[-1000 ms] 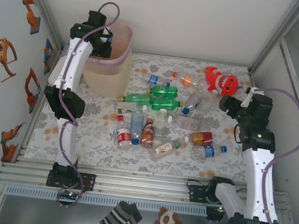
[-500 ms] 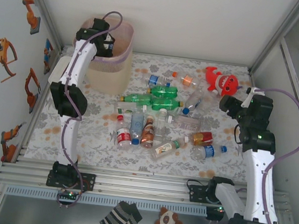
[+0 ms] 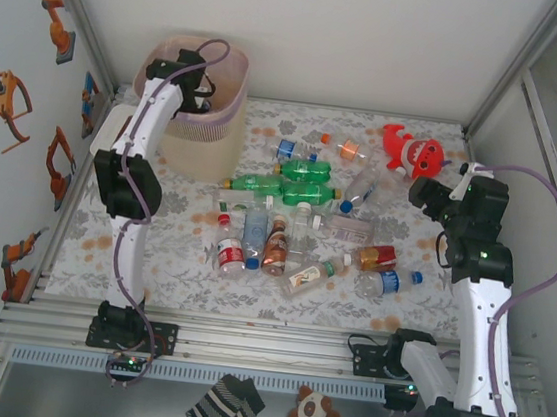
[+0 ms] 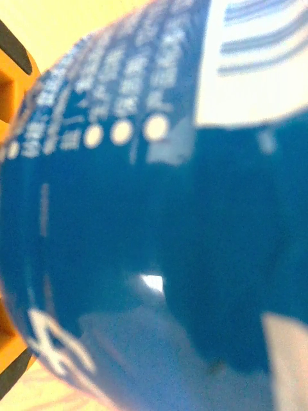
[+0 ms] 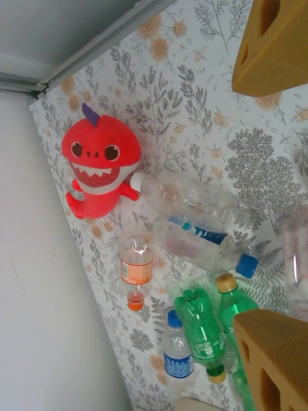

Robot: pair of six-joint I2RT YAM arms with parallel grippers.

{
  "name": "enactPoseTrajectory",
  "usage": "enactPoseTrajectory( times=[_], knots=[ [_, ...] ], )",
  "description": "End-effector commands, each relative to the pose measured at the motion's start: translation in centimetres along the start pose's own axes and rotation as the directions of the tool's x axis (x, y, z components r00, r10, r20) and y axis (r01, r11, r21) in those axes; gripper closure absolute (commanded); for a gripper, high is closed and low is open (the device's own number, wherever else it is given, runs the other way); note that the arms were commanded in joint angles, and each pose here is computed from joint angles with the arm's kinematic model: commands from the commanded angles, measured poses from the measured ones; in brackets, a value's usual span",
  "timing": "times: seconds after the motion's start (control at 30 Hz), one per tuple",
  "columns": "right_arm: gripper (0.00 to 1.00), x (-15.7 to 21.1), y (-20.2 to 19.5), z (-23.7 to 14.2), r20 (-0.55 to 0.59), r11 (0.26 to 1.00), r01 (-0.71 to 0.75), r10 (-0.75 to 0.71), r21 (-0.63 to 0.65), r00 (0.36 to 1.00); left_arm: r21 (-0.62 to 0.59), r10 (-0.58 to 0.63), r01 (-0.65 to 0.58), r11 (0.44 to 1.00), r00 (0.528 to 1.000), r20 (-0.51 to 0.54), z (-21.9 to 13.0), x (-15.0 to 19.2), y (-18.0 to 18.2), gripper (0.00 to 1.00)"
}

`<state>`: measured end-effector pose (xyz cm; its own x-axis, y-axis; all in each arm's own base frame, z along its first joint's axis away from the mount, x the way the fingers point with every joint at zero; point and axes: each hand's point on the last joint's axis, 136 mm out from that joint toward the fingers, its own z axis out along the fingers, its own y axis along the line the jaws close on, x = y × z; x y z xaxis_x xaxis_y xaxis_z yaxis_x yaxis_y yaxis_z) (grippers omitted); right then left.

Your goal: Put the plastic bottles in the bin

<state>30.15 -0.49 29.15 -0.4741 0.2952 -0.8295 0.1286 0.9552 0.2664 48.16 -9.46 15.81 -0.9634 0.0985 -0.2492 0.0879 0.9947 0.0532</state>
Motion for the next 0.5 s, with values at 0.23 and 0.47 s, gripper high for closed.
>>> enactPoseTrajectory(
  times=[0.23,0.47],
  knots=[
    [0.15,-0.5,0.6,-0.6,0.025,1.0,-0.009,0.009,-0.027,1.0,0.01,-0.021,0.021,1.0,1.0,-0.015,-4.4,1.8,-0.1,0.56],
    [0.15,-0.8,0.7,-0.7,0.032,1.0,-0.007,0.008,-0.03,0.999,0.009,-0.021,0.021,1.0,1.0,0.013,-5.3,1.4,-0.2,0.45]
  ],
)
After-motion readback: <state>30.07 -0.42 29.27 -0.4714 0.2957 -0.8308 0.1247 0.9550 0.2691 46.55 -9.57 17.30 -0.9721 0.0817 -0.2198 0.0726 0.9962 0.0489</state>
